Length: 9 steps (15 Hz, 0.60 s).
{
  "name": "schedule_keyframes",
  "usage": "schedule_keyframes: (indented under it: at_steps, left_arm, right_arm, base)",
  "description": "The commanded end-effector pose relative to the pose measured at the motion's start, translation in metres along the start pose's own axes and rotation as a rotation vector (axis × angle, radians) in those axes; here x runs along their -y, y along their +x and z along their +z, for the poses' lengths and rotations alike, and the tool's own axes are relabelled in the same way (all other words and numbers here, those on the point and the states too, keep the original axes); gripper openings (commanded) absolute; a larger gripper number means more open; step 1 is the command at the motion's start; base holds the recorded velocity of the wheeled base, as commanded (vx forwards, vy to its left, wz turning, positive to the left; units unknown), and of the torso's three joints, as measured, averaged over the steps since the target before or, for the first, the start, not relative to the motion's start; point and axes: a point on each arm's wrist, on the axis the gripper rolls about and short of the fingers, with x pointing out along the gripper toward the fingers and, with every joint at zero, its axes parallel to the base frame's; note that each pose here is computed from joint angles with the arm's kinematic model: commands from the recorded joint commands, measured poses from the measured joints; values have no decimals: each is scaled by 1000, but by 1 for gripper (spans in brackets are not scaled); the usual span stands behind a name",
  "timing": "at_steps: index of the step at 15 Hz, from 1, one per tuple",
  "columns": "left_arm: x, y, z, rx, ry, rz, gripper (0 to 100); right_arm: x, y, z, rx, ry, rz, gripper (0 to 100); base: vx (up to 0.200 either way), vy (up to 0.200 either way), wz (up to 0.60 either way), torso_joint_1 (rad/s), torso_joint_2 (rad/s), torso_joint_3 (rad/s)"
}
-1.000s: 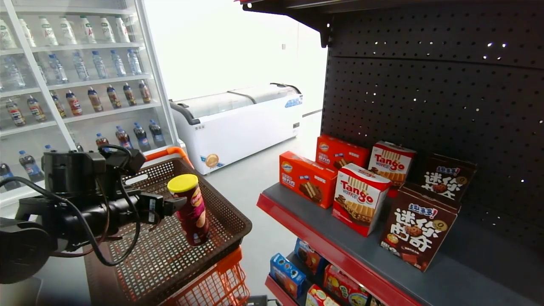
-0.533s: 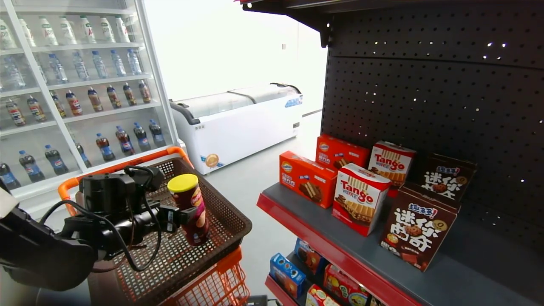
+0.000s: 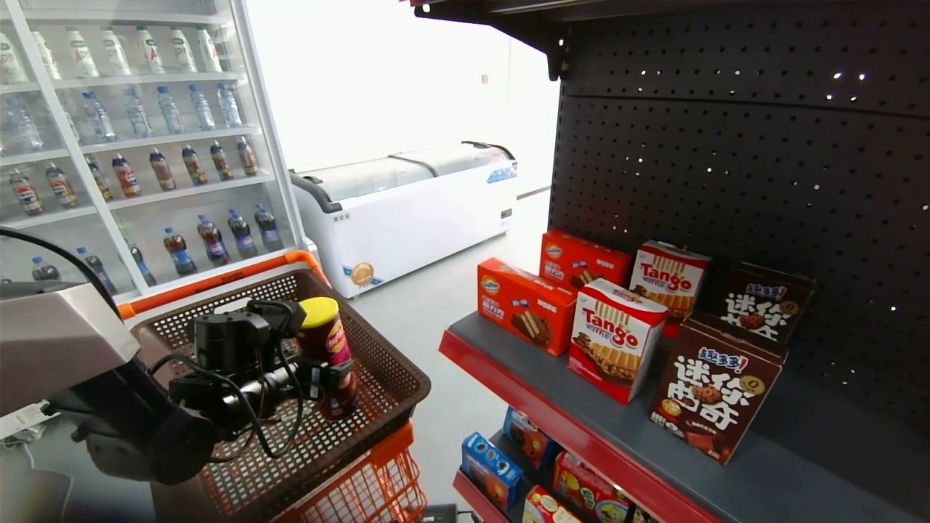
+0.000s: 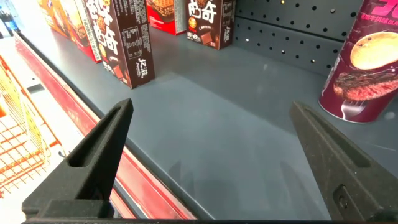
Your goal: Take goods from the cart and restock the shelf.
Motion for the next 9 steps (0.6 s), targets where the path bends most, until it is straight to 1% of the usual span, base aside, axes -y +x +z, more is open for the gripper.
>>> schedule_keyframes:
  at_steps: [1, 3, 4, 6, 7, 8, 9]
  left_arm:
    - [2, 12, -3, 0, 3, -6, 100]
    - [7, 17, -2, 27, 8, -17, 100]
    - [7, 20, -2, 33, 9, -18, 100]
    - [9, 23, -3, 30, 11, -22, 100]
    - [9, 24, -1, 36, 11, -22, 0]
    - [10, 26, 2, 49, 12, -23, 0]
    - [12, 26, 1, 45, 15, -21, 0]
  right_arm:
    - [0, 0, 0, -2, 0, 0, 100]
    - [0, 0, 0, -2, 0, 0, 100]
    - [0, 0, 0, -4, 0, 0, 100]
    - [0, 0, 0, -1, 0, 0, 100]
    - [0, 0, 0, -2, 0, 0, 100]
    - [0, 0, 0, -1, 0, 0, 100]
    - [0, 0, 0, -2, 0, 0, 100]
  base:
    - [0, 0, 0, 0, 0, 0]
    - [0, 0, 0, 0, 0, 0]
    - [0, 0, 0, 0, 0, 0]
    - [0, 0, 0, 0, 0, 0]
    - [0, 0, 0, 0, 0, 0]
    - [0, 0, 0, 0, 0, 0]
    - [0, 0, 0, 0, 0, 0]
